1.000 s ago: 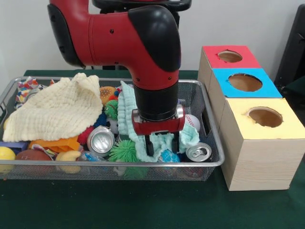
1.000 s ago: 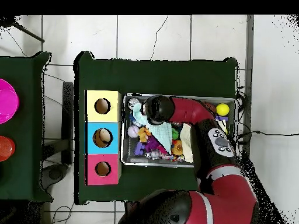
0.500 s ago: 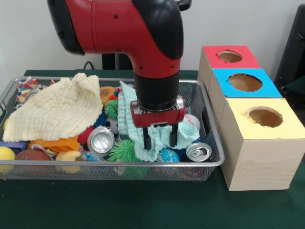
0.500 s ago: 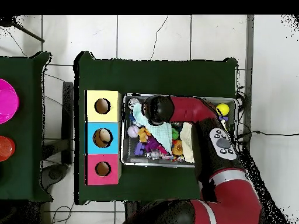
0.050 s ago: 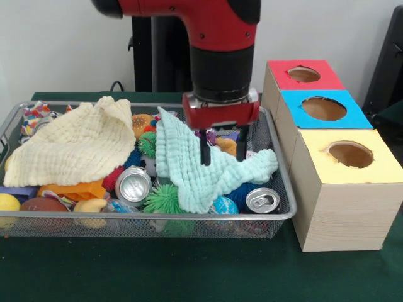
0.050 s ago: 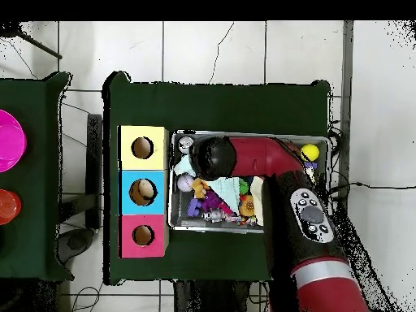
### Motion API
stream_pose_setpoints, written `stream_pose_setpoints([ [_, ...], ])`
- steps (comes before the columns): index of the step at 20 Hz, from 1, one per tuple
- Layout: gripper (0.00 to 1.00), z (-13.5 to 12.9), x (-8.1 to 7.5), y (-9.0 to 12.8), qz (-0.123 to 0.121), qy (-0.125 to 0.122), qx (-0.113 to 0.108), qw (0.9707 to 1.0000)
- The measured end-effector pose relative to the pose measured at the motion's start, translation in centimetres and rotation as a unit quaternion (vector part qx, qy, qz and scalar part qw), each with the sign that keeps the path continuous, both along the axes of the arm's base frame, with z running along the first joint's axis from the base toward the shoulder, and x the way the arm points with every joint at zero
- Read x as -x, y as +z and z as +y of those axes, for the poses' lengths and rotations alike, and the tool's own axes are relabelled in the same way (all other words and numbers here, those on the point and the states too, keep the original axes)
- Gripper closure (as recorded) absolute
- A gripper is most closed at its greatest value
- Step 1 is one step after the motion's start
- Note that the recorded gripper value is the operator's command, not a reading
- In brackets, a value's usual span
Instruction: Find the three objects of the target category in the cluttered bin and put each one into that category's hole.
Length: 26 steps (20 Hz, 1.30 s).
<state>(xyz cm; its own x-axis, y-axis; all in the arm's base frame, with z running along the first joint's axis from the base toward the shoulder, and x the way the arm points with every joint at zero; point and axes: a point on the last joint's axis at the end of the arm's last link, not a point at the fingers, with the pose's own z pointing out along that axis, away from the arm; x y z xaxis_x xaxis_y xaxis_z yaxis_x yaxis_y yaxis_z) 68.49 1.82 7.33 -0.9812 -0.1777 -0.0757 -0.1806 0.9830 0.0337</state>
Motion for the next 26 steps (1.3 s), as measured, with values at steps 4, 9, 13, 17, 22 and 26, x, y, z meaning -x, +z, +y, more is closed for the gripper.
stream_pose_setpoints([
  [4,0.00,1.9,1.0,1.5,-0.001,0.017,0.005,0.9998],
  [9,0.00,2.8,2.8,0.6,0.015,0.025,0.002,0.9996],
  [13,0.00,2.7,4.1,-1.7,0.029,0.022,-0.005,0.9993],
  [17,0.00,2.3,4.7,-3.7,0.034,0.015,-0.013,0.9992],
  [22,0.00,0.8,5.6,-6.4,0.030,-0.003,-0.024,0.9992],
  [26,0.00,-0.4,6.1,-7.9,0.027,-0.017,-0.031,0.9990],
])
